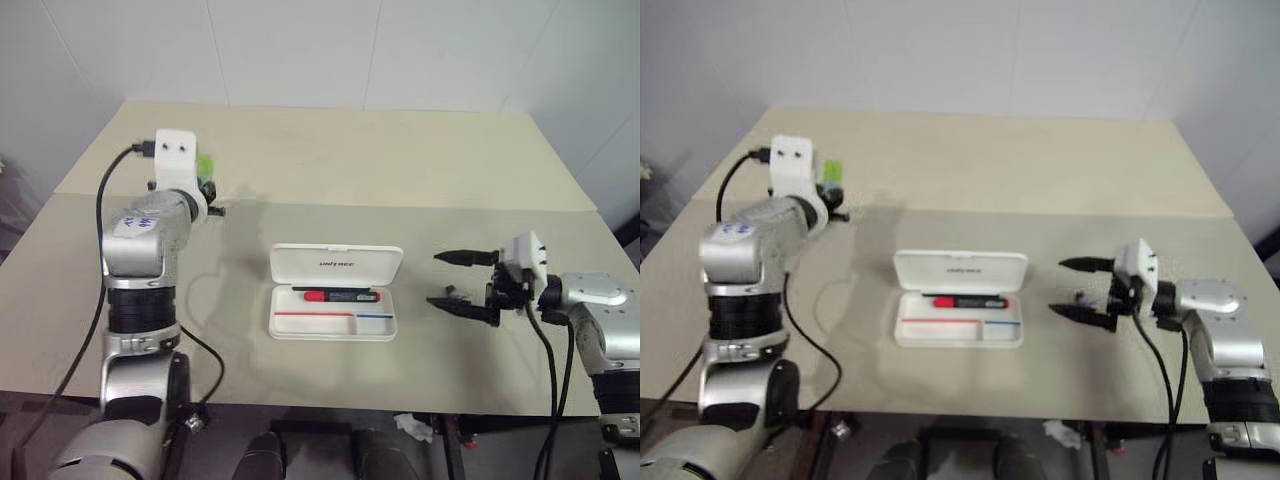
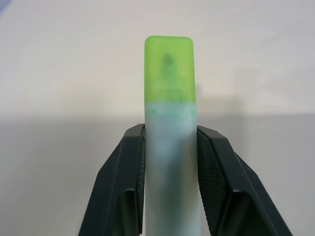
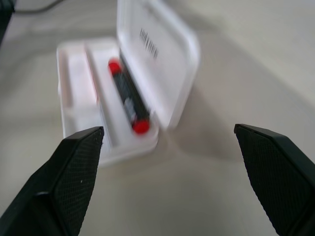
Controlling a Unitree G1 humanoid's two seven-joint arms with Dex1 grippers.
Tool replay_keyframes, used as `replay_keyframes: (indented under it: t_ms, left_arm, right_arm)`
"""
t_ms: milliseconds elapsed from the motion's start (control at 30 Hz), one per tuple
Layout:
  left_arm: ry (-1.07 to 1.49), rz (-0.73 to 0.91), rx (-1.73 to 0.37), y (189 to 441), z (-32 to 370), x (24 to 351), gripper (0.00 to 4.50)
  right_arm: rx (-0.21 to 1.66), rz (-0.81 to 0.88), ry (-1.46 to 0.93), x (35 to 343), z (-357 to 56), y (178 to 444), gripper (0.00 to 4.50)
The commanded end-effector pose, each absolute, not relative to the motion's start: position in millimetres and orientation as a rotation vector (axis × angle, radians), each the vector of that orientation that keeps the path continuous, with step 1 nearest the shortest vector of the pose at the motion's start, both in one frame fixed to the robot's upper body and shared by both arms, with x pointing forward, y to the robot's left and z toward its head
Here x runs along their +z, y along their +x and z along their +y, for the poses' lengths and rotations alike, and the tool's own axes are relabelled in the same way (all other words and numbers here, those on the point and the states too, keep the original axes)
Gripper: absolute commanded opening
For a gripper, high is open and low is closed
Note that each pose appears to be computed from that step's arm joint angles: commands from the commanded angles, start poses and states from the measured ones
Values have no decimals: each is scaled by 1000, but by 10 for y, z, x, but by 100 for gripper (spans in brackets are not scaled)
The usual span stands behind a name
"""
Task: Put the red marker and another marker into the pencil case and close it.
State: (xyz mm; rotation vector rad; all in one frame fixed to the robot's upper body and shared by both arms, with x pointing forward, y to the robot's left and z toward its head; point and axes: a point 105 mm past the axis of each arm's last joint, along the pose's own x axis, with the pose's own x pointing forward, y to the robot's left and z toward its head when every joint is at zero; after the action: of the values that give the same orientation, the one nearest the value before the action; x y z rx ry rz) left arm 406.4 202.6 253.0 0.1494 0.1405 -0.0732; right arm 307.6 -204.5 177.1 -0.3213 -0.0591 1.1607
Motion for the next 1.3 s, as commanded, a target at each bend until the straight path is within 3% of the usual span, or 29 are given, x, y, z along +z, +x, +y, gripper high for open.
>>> replay_keyframes:
  t_ms: [33, 333, 433, 600, 900, 1300]
  left_arm:
    - [260, -37, -333, 3871, 1709, 2983, 110]
    - [383, -155, -891, 3271, 1061, 3235, 110]
    - [365, -66, -1170, 2913, 761, 3098, 110]
    - [413, 44, -1390, 2576, 582, 2838, 110]
    - [473, 295, -1568, 2378, 612, 2228, 110]
    - [620, 458, -1474, 2616, 859, 1755, 110]
  right_arm:
    - [1191, -123, -297, 1895, -2043, 2976, 450]
    - [1174, -118, -291, 1881, -2037, 3010, 450]
    - [1150, -109, -318, 1861, -2060, 3041, 450]
    - [1134, -111, -326, 1852, -2083, 3038, 450]
    - [1104, -96, -325, 1806, -2098, 3030, 450]
    - [1083, -83, -313, 1741, -2083, 2980, 450]
